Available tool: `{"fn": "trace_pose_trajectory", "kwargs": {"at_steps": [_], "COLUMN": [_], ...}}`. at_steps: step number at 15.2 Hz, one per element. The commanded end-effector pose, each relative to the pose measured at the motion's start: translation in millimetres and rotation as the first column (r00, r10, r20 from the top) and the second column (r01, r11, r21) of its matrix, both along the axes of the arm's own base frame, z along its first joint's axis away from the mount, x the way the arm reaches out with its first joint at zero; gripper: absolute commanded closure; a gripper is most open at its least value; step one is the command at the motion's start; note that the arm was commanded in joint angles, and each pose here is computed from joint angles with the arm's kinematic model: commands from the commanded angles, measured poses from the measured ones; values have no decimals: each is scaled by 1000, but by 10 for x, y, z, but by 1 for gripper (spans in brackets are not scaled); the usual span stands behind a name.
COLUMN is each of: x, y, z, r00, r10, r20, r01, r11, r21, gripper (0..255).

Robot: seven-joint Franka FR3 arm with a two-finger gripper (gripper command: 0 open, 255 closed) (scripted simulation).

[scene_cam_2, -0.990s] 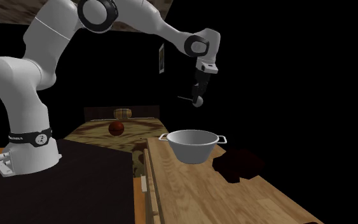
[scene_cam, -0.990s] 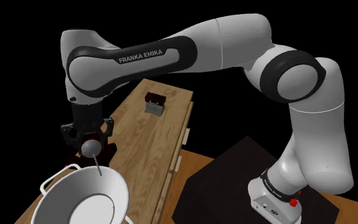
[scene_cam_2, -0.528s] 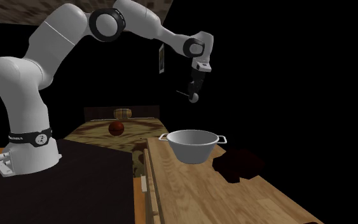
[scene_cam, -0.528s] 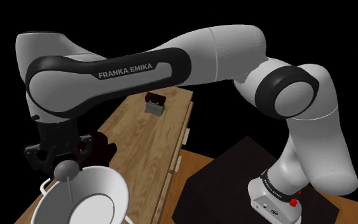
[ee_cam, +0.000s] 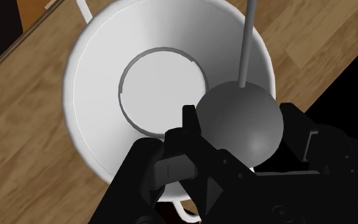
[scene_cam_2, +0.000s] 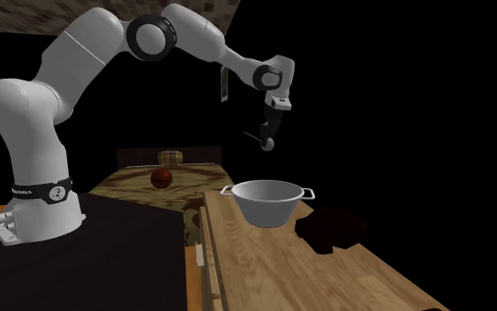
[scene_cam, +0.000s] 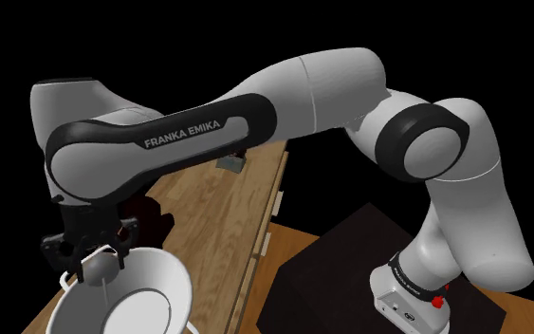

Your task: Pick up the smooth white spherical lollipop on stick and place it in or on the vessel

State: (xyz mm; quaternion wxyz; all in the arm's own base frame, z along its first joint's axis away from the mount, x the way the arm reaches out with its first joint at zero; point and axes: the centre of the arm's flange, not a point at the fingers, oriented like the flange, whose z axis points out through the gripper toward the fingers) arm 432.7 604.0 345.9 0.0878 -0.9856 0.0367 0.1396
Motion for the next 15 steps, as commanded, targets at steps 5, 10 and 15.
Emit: {"fn": "trace_pose_trajectory", "kwargs": {"at_steps": [5, 10, 15], "x": [-2, -2, -2], "y": [10, 10, 10], "z": [-319, -583, -817], "r00": [1000, 1000, 1000], "r10": [0, 0, 0], "r20": [0, 0, 0], "r01": [0, 0, 0], "r11": [1000, 1000, 1000], "r21": [0, 0, 0], "gripper": [255, 255, 255]}}
